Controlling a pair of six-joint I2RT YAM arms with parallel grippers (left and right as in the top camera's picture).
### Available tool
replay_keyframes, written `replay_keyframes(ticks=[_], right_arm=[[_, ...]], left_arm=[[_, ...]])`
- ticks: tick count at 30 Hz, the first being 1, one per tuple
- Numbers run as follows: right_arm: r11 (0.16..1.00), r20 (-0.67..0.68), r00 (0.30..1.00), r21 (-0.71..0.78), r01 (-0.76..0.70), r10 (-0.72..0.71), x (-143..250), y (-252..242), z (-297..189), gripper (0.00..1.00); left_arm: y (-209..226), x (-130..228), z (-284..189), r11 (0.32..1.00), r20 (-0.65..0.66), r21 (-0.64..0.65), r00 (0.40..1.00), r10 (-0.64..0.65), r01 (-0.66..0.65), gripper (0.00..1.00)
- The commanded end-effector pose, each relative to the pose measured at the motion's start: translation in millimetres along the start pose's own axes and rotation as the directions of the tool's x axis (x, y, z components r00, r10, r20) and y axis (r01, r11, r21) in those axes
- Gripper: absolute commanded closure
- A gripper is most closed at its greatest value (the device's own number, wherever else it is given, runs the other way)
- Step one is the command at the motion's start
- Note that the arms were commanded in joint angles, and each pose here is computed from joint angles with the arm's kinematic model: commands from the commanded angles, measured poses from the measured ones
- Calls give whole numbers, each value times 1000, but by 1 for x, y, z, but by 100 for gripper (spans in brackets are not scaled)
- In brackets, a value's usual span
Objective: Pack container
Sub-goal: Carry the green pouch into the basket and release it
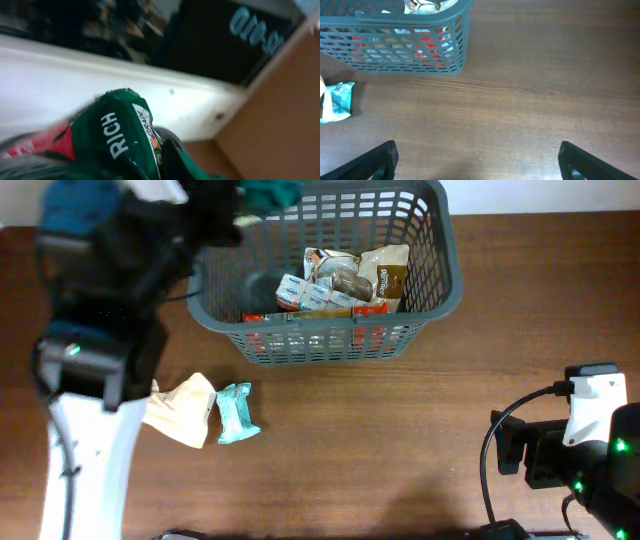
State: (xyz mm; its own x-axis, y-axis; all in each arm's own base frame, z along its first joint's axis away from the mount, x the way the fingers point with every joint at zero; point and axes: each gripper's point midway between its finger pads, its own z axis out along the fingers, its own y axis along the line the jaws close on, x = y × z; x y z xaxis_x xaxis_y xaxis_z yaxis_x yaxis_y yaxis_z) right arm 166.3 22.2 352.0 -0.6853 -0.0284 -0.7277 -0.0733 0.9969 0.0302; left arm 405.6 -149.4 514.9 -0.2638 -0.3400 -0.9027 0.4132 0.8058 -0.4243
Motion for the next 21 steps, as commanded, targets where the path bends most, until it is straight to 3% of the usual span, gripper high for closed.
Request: replay_keyframes(ticks=[1,8,16,17,18,19,21], right_arm=[[1000,-5,1000,3,-3,3,0,0,2,1],[1000,-5,1000,3,-3,3,0,0,2,1],[1000,-5,1000,3,-3,3,0,0,2,1],[1000,-5,1000,3,-3,3,0,0,2,1],[1000,-5,1000,3,-3,3,0,0,2,1],[1000,-5,1000,3,-3,3,0,0,2,1],[1000,-5,1000,3,-3,3,0,0,2,1]], left_arm=[[0,21,42,997,-37,1,996,76,-76,99],[30,60,85,992,-109,-106,992,59,-71,98],[43,64,92,985,-109,-156,992,57,-74,98],[44,71,91,985,-135,-159,990,51,-72,40],[43,76,90,986,-158,-151,986,46,-70,6],[38,82,83,989,-192,-132,981,38,-64,1],[33,76,72,990,-191,-128,981,34,-60,1]])
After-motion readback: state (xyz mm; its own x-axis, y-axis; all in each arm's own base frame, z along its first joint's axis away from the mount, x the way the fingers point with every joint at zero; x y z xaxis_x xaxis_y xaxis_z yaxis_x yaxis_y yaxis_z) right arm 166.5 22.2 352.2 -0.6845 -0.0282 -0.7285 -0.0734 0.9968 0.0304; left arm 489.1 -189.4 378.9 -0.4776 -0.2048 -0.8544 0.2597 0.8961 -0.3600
